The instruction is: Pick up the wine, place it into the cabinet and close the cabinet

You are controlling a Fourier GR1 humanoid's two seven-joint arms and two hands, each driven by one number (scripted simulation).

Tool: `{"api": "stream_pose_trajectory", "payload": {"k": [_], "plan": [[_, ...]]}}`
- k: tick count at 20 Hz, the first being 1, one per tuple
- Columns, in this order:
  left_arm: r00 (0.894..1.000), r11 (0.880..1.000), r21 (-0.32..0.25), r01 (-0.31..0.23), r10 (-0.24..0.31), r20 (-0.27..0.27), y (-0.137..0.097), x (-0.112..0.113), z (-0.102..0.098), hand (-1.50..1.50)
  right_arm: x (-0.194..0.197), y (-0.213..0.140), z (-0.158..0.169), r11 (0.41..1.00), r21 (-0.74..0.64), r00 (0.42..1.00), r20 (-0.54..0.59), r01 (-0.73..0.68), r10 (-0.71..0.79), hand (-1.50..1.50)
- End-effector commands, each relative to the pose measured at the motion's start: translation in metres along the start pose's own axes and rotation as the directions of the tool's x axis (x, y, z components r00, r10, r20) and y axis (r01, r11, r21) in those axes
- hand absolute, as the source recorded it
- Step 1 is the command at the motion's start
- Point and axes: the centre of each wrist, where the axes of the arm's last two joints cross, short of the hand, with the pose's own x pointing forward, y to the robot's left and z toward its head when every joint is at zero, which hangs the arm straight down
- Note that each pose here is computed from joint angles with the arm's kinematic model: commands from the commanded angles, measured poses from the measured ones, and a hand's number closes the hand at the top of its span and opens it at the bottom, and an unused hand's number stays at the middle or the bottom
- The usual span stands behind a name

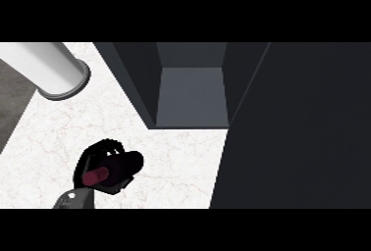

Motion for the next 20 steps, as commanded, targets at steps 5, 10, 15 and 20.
{"api": "stream_pose_trajectory", "payload": {"k": [5, 10, 15, 20], "plan": [[0.997, 0.993, -0.089, -0.080, 0.080, -0.010, -0.055, 0.022, 0.008, 1.50, 0.026, -0.005, 0.022, 0.999, -0.023, 0.996, 0.086, 0.036, -0.034, -1.50], [0.996, 0.990, -0.114, -0.087, 0.086, -0.014, -0.075, 0.042, 0.013, 1.50, 0.035, -0.008, 0.033, 1.000, 0.005, 0.996, 0.086, 0.031, -0.031, -1.50], [0.997, 0.990, -0.117, -0.077, 0.076, -0.007, -0.106, 0.060, 0.008, 1.50, 0.037, -0.009, 0.035, 0.999, -0.012, 0.995, 0.084, 0.053, -0.052, -1.50], [0.998, 0.993, -0.104, -0.063, 0.065, 0.013, -0.132, 0.071, 0.013, 1.50, 0.035, -0.011, 0.036, 0.999, -0.009, 0.997, 0.073, 0.032, -0.031, -1.50]]}}
